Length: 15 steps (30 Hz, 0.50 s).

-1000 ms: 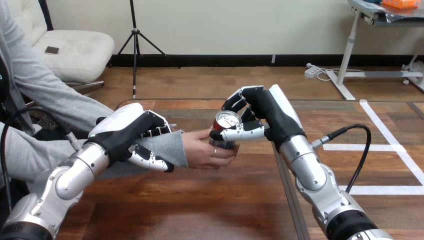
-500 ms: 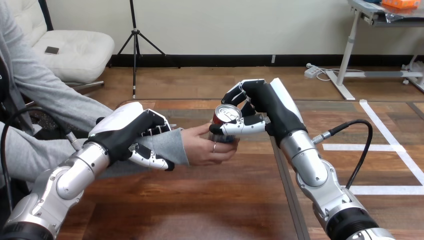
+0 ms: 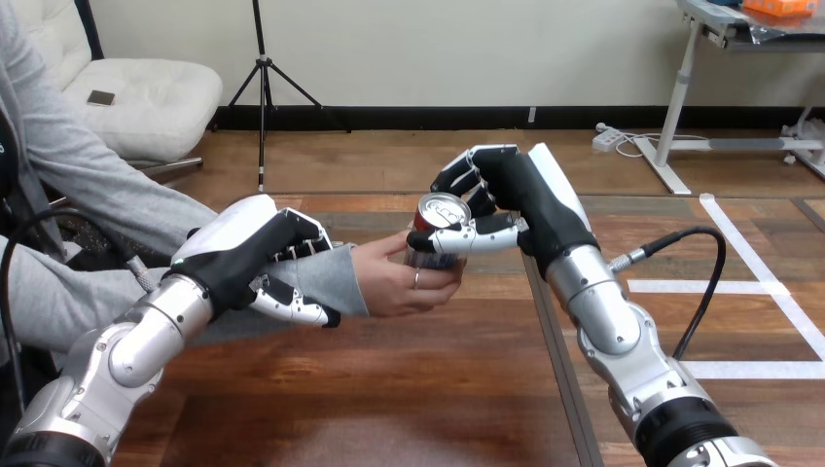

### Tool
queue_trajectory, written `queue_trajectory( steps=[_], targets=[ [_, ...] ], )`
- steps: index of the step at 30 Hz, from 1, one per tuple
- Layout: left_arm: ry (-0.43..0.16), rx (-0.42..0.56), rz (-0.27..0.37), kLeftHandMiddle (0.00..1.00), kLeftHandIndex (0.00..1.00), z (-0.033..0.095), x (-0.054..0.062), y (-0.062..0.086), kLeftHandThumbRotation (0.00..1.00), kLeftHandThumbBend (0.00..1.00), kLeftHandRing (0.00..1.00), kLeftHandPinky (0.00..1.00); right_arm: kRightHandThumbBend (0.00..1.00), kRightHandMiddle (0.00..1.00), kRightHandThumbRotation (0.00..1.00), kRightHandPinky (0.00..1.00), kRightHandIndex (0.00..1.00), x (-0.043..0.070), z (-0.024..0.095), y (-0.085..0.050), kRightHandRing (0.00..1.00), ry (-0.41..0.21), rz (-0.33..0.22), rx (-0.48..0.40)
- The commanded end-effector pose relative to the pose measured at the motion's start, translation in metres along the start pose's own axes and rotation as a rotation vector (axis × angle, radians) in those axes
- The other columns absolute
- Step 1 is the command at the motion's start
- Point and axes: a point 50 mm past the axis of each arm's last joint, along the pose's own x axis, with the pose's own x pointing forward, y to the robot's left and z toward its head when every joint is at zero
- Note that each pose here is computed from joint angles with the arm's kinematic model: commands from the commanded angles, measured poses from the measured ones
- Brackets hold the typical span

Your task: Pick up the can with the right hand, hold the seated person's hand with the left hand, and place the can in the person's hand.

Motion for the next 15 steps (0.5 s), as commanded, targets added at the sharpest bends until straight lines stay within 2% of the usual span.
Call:
queue_trajectory(
  steps=[1, 4, 6, 15],
  targets=[
    [-0.206, -0.077, 0.164, 0.47, 0.51, 0.0490, 0.0222, 0.0301, 0.00, 0.68, 0.40, 0.34, 0.90, 0.47, 0.09, 0.38, 0.50, 0.0333, 0.0707, -0.0147, 0.43, -0.248, -0.012, 0.002],
    [-0.201, -0.087, 0.161, 0.52, 0.56, 0.0485, 0.0213, 0.0295, 0.05, 0.73, 0.45, 0.38, 0.93, 0.50, 0.19, 0.41, 0.53, 0.0329, 0.0696, -0.0152, 0.47, -0.240, -0.001, -0.007],
    [-0.197, -0.091, 0.159, 0.57, 0.60, 0.0484, 0.0206, 0.0294, 0.12, 0.77, 0.51, 0.43, 0.96, 0.54, 0.31, 0.45, 0.57, 0.0328, 0.0691, -0.0154, 0.51, -0.236, 0.004, -0.018],
    [-0.183, -0.035, 0.167, 0.70, 0.71, 0.0478, 0.0182, 0.0291, 0.34, 0.82, 0.65, 0.53, 1.00, 0.65, 0.61, 0.55, 0.68, 0.0316, 0.0664, -0.0164, 0.62, -0.219, 0.025, -0.017]
  ],
)
